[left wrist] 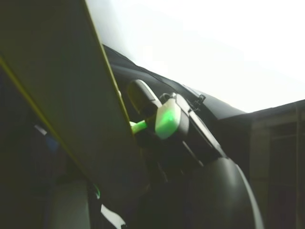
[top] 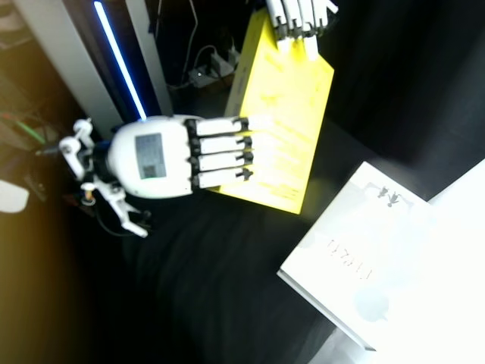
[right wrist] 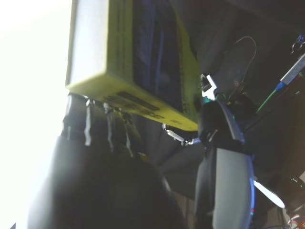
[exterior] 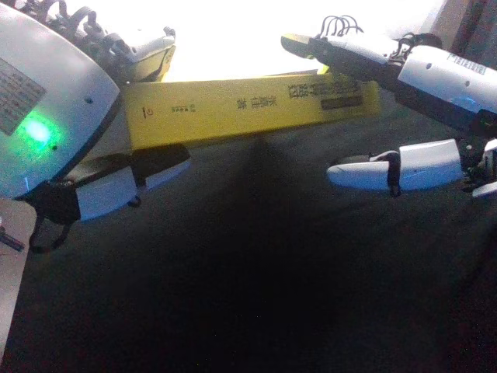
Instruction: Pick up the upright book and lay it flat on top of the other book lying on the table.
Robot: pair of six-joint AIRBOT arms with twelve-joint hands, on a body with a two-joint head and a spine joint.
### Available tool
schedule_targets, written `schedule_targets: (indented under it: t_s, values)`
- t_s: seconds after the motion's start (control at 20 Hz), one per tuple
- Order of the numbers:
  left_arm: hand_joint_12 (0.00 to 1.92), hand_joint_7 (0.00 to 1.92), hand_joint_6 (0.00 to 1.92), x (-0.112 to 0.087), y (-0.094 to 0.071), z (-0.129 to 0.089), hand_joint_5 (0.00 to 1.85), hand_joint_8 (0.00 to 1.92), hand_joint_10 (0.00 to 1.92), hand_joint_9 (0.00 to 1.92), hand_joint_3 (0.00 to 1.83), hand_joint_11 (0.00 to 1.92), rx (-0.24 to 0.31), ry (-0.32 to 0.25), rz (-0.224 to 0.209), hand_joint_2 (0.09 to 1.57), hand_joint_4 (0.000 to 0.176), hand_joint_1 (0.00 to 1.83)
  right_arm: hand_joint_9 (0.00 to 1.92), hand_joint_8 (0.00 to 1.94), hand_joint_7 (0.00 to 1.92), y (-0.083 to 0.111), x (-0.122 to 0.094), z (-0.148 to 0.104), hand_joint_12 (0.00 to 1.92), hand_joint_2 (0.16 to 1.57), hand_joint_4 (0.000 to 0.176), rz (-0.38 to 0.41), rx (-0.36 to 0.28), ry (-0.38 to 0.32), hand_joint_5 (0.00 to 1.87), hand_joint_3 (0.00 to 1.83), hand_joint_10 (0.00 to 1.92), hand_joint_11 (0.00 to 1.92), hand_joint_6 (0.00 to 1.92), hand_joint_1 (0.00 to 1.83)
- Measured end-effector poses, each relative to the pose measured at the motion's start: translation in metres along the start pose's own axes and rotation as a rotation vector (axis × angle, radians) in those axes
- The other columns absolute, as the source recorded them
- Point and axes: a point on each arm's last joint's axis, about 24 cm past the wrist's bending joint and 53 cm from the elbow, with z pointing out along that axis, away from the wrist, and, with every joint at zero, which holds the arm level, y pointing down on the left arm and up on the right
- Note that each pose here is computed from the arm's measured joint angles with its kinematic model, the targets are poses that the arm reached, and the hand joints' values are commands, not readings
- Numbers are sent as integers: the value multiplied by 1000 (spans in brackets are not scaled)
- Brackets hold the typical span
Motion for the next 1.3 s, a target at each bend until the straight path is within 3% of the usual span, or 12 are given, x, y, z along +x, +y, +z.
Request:
schedule_targets:
  t_s: [0.05,0.1,0.35,0.45,0.5,0.55,0.6,0.65,0.75,1.15,1.2,1.3]
  values:
    - [1921,1179,1921,-3,1,0,939,1921,1921,1362,8,1428,-2,-12,-9,1257,15,1087,0,7,88,-4,-2,0,1090,1040,0,-4,11,-2,25,43,235,0,154,966]
    - [1921,1159,1921,-3,1,0,891,1921,1921,1341,0,1413,-2,-14,-14,1215,81,1011,0,10,111,-6,-3,1,1150,1046,0,-5,17,-5,30,27,305,0,202,995]
    - [1921,1152,1921,-6,-3,-1,1075,1921,1921,1334,7,1407,12,-26,-53,1245,81,1105,0,29,187,-14,-6,3,1583,1071,0,0,31,-17,0,6,617,0,482,1002]
    - [1921,1160,1921,-8,-5,-2,1059,1921,1921,1342,0,1415,22,-35,-59,1207,73,996,222,1707,287,-18,-10,3,1911,1243,0,-7,38,-25,463,130,1795,169,1592,983]
    - [1921,1160,1921,-9,-5,-2,1059,1921,1921,1342,0,1415,23,-38,-66,1207,73,996,222,1707,287,-21,-13,3,1911,1243,0,-5,44,-33,463,130,1795,169,1592,983]
    - [1921,1155,1921,-9,-6,-2,1058,1921,1921,1337,4,1411,26,-37,-86,1237,67,1133,1262,1932,1247,-25,-15,6,1921,1137,0,10,48,-51,1137,137,1916,1204,1908,1358]
    - [1921,1157,1921,-7,-7,-2,1055,1921,1921,1338,0,1412,28,-33,-87,1212,63,1021,1517,1939,1467,-26,-16,8,1921,1127,134,-5,38,-55,1349,255,1920,1485,1918,1449]
    - [1921,1152,1921,-8,-7,-2,1075,1921,1921,1334,7,1408,30,-34,-86,1245,61,1105,1617,1941,1543,-24,-19,9,1921,966,168,4,25,-69,1394,602,1921,1599,1920,1501]
    - [1921,1156,1921,-7,-7,-2,1055,1921,1921,1338,0,1411,30,-33,-93,1214,55,1019,1698,1941,1565,-19,-26,12,1921,795,176,4,8,-92,1383,972,1921,1697,1921,1515]
    - [1921,1156,1921,-5,-5,-2,1054,1921,1921,1338,0,1411,21,-29,-111,1213,39,1019,1654,1941,1529,-20,-33,13,1921,771,176,20,10,-115,1373,1050,1921,1664,1921,1471]
    - [1170,312,1721,-4,-3,-2,821,332,584,258,6,55,15,-27,-112,1280,87,944,1642,1941,1519,-21,-33,13,1921,756,176,21,11,-117,1346,1024,1921,1648,1921,1500]
    - [1117,347,1881,-3,1,-3,985,134,410,277,0,10,-3,-22,-120,1245,101,931,1641,1941,1519,-21,-33,13,1921,756,176,26,11,-120,1338,1018,1921,1654,1921,1502]
